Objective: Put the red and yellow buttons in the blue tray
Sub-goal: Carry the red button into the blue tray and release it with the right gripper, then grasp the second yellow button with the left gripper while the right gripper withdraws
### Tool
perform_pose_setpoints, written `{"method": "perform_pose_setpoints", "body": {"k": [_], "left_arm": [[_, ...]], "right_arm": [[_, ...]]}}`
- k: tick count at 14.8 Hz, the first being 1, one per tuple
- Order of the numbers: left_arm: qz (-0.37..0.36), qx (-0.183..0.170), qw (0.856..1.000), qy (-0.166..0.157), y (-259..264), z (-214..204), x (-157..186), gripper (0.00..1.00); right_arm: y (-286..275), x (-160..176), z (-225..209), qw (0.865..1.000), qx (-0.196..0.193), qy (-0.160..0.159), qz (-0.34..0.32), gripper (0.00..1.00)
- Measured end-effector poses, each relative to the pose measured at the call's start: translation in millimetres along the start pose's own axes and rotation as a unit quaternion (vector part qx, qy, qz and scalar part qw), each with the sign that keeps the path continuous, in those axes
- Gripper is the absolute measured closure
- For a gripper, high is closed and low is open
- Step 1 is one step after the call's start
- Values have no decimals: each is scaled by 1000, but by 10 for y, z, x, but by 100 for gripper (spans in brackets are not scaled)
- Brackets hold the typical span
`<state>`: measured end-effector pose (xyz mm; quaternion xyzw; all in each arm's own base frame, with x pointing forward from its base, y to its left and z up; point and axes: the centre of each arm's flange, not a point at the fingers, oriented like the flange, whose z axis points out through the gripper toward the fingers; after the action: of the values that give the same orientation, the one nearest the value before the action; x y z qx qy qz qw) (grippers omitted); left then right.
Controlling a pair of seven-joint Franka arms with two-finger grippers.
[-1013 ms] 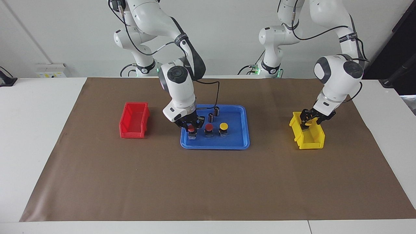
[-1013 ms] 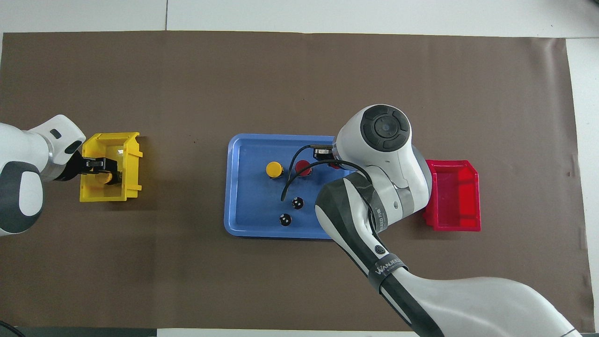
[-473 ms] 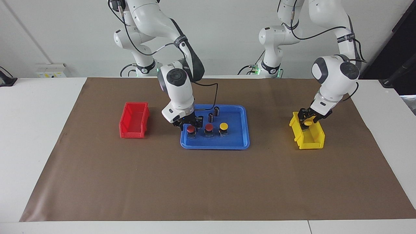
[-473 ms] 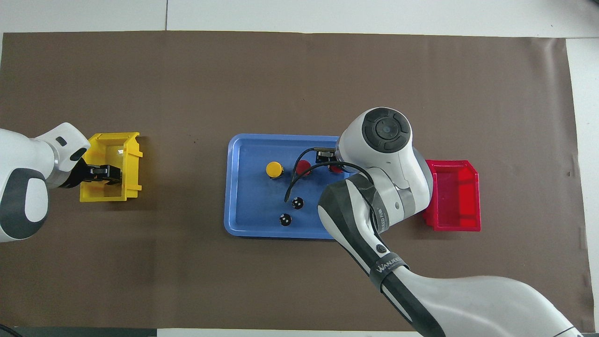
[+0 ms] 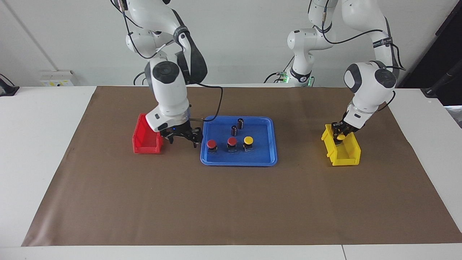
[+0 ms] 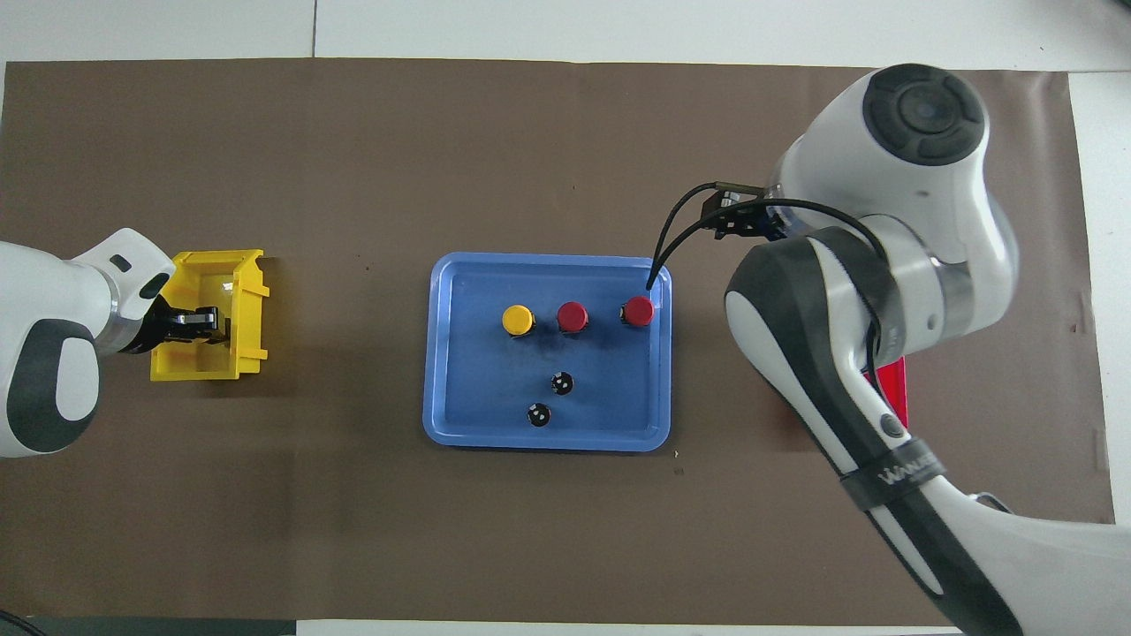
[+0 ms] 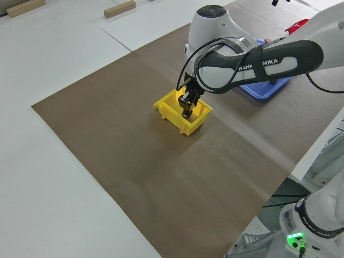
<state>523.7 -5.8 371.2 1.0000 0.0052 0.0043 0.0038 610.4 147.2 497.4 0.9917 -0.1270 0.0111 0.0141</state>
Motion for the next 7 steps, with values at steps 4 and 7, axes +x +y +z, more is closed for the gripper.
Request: {"method": "perform_pose_setpoints", "body": {"k": [4,7], "left_arm": [[1,0,1000,-18,18,-690,231,59],[-18,0,1000,-15,287,-1208,319,59]], "right_arm": [[1036,143,-721,1000,-1,-14,-4,0],[1790,18,-1145,999,4,-23,-30,0]]}}
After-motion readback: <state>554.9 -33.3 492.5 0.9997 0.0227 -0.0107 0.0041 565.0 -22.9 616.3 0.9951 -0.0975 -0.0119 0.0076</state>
